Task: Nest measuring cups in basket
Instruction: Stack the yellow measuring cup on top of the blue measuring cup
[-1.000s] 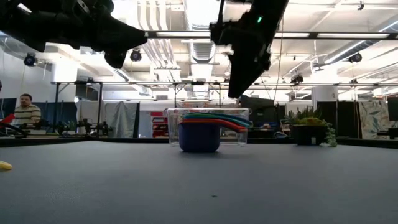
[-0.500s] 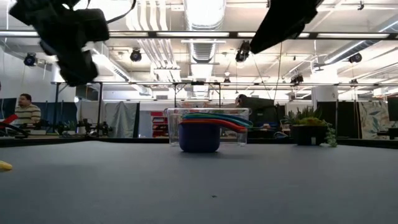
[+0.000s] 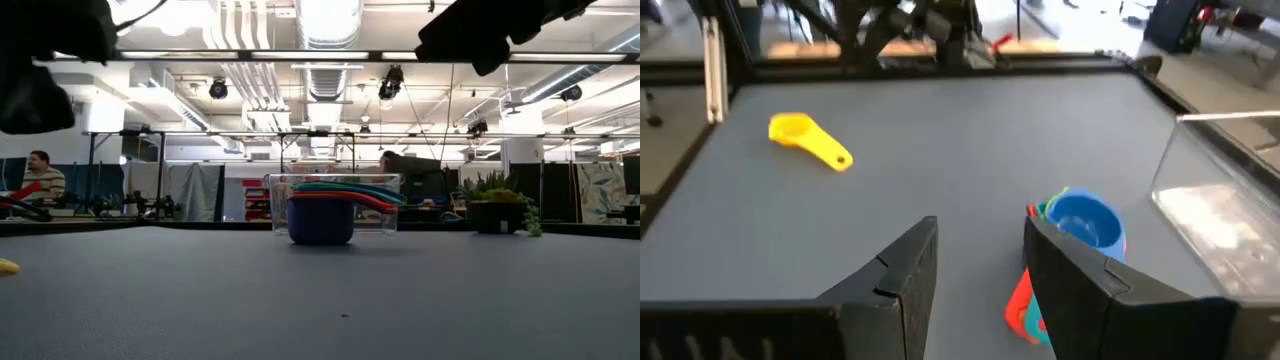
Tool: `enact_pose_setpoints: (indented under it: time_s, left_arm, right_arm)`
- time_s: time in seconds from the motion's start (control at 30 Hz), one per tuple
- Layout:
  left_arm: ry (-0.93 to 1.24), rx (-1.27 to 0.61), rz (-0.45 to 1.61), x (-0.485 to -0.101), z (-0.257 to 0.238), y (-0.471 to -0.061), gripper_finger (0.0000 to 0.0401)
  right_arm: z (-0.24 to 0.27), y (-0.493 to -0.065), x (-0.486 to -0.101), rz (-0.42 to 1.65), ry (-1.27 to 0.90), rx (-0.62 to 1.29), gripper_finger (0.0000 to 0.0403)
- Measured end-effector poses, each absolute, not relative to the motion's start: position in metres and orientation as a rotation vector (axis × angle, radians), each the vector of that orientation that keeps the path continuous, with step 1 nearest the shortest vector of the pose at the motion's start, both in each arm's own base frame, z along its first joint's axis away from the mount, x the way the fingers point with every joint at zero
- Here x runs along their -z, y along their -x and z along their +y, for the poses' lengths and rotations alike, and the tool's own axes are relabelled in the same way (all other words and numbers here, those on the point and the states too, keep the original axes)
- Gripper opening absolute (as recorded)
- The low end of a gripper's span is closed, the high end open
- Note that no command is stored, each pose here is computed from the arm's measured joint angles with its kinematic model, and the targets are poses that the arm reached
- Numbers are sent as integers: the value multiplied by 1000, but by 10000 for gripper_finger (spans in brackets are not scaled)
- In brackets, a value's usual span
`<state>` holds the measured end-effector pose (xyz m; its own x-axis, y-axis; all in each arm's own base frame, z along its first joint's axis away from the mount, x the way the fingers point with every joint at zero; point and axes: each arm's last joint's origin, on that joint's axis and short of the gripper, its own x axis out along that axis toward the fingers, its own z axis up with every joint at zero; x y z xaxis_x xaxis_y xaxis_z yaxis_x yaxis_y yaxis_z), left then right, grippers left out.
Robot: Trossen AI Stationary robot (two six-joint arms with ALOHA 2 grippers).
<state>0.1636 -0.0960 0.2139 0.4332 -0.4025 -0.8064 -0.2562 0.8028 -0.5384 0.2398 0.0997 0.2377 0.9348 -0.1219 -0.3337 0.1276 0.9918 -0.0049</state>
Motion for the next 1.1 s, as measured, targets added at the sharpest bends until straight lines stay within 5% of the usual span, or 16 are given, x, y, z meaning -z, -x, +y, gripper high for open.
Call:
enact_pose_setpoints:
  time_s: [0.37, 0.83, 1.1]
  left_arm:
    - [649, 63, 1308, -205, -150, -188, 70]
    - [571, -27, 1527, -160, -179, -190, 233]
    - [597, -40, 1528, -146, -178, -183, 213]
  right_arm:
    - [91, -239, -234, 283, 70, 138, 139]
    - [84, -242, -233, 291, 99, 158, 139]
    - [84, -242, -233, 294, 101, 159, 139]
